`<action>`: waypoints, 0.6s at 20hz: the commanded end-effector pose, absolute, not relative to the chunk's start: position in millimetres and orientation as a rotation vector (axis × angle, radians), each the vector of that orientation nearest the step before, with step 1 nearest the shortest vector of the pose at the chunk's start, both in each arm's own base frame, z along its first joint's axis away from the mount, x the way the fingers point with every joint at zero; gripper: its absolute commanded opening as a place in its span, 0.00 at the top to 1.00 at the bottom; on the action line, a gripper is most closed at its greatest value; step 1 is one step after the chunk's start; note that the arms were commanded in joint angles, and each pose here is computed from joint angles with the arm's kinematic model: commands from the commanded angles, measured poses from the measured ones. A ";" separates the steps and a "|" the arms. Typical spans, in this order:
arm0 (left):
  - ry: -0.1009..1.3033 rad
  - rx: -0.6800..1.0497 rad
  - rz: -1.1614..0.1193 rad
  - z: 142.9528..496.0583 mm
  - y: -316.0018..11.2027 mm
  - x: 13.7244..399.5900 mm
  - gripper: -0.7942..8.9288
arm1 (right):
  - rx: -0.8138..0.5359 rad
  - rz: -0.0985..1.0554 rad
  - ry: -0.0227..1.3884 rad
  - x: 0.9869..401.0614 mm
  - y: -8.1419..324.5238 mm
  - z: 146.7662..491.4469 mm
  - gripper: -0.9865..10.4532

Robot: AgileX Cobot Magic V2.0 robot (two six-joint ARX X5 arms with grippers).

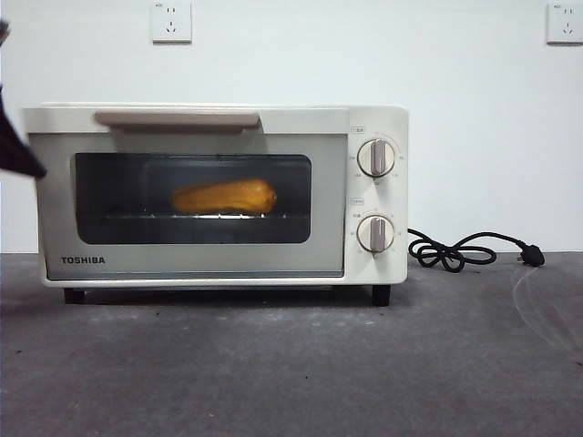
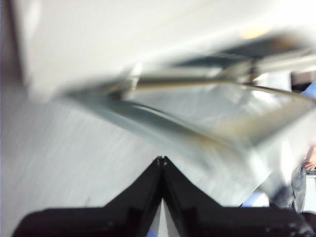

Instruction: Take the corn from the table,put the corn in the oven

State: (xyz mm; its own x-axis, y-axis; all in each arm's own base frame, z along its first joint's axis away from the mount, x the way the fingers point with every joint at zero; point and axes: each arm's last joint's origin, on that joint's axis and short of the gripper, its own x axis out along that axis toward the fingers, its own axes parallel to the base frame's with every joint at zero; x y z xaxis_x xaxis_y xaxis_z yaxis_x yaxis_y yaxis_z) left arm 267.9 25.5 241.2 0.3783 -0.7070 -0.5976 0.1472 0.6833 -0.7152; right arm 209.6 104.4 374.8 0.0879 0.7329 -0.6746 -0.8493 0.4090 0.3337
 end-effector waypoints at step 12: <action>0.917 -0.612 -0.554 281.8 29.4 286.4 0.93 | -0.165 1.195 0.889 211.1 105.6 374.1 0.92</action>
